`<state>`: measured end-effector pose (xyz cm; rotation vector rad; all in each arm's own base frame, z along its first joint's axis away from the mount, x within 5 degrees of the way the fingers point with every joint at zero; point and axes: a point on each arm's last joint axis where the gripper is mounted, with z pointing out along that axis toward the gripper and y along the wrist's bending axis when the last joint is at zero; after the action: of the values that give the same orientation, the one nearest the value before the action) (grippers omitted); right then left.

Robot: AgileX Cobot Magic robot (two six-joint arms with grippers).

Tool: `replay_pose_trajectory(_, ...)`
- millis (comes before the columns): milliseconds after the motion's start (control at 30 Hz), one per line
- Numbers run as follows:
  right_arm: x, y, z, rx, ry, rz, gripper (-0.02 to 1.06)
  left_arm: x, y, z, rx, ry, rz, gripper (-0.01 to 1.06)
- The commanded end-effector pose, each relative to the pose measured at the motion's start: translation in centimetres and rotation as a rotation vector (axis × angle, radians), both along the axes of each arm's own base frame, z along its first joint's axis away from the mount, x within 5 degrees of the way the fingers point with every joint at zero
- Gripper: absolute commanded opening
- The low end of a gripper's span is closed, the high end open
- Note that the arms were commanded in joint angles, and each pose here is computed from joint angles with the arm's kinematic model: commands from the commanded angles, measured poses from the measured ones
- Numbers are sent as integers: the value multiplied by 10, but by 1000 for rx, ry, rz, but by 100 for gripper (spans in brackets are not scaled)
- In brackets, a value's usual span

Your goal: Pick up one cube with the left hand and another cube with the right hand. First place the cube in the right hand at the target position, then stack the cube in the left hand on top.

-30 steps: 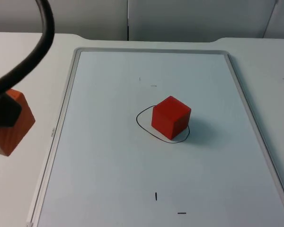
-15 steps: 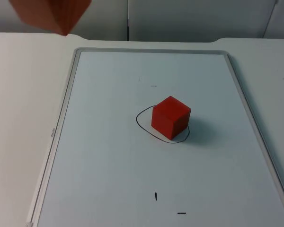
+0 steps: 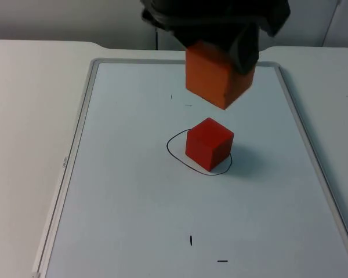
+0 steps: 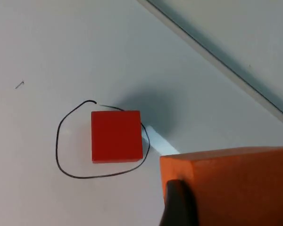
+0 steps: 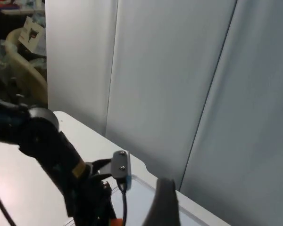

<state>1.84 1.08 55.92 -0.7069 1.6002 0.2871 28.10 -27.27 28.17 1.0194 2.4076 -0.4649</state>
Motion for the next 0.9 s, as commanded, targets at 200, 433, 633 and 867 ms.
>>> replay_pose_trajectory(200,-27,-22,0,56,-48,-16,67,32,-34,-50,71,68,-16,31)
replay_pose_trajectory(433,-36,-29,-1,68,-73,-26,67,46,-42,-64,96,43,-21,31)
replay_pose_trajectory(633,-36,-29,-1,69,-72,-24,67,57,-36,-73,133,35,-12,31)
replay_pose_trajectory(867,-36,-29,-1,69,-72,-24,67,70,-21,-75,109,65,34,31)
